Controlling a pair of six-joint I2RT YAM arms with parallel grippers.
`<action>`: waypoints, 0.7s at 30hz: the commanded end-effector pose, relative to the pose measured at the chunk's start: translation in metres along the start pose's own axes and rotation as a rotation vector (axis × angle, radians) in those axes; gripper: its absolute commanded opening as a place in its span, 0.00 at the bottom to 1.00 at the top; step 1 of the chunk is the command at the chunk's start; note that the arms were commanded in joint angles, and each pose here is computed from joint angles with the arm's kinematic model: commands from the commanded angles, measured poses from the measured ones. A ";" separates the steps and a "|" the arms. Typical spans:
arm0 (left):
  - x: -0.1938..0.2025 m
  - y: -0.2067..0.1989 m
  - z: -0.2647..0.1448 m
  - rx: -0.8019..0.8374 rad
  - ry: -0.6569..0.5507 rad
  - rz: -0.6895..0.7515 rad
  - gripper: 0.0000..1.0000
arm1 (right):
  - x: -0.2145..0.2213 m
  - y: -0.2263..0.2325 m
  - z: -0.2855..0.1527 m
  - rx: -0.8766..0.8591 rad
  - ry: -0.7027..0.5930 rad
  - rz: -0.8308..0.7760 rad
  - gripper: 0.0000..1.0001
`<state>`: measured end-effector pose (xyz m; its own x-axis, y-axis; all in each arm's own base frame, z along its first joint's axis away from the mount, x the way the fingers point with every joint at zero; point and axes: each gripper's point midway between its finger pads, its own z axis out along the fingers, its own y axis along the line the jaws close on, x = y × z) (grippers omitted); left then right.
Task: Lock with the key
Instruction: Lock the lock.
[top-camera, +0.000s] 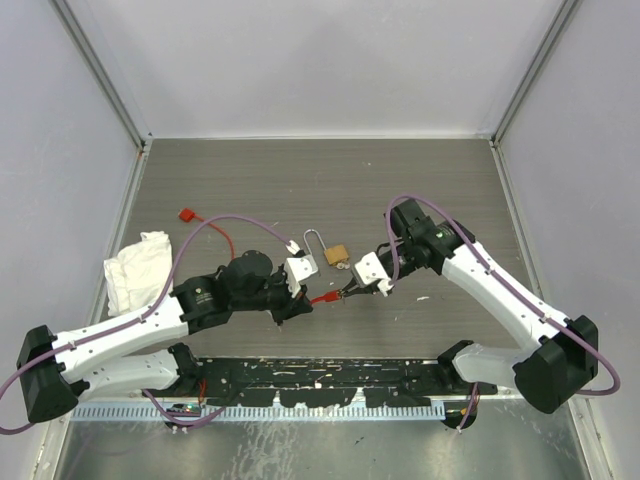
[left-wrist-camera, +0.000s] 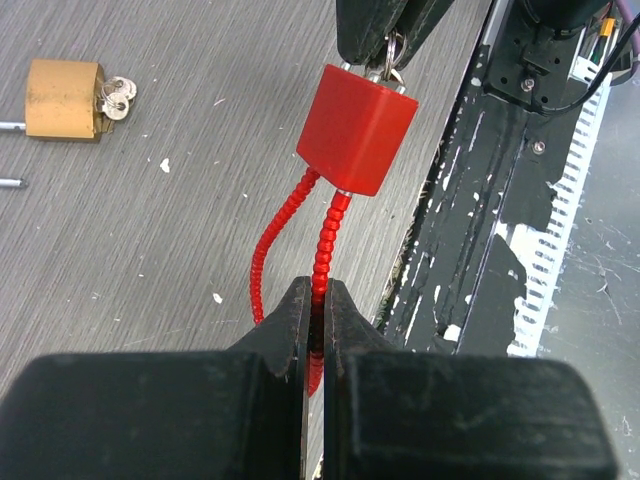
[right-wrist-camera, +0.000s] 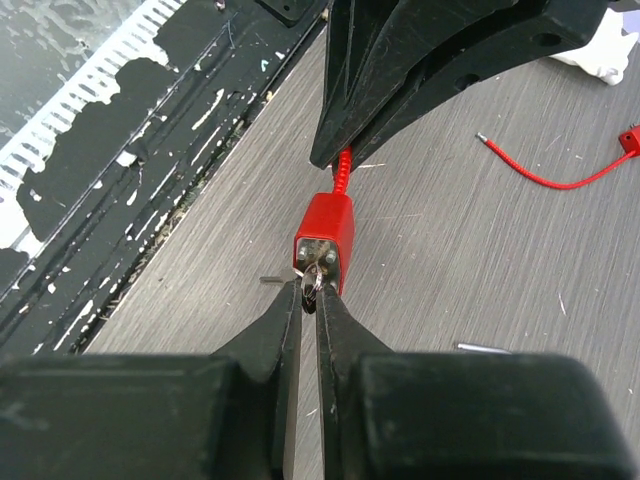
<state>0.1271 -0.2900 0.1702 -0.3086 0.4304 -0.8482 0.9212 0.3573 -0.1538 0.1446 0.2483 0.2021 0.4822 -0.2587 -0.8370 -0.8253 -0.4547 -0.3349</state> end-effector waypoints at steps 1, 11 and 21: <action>-0.037 -0.004 -0.008 0.009 -0.116 0.003 0.00 | -0.017 -0.007 -0.004 0.035 -0.023 0.016 0.01; -0.017 0.029 -0.017 -0.167 -0.008 0.002 0.00 | -0.015 -0.018 0.003 0.105 -0.045 0.664 0.01; -0.009 0.005 -0.008 0.142 0.060 -0.128 0.00 | -0.001 0.010 -0.011 0.044 0.226 0.127 0.01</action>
<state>0.1443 -0.2773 0.1651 -0.3907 0.4590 -0.7979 0.8911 0.4060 -0.2028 0.1452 0.2542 0.1989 0.1622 -0.4728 -0.8661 -0.9682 -0.2456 -0.0473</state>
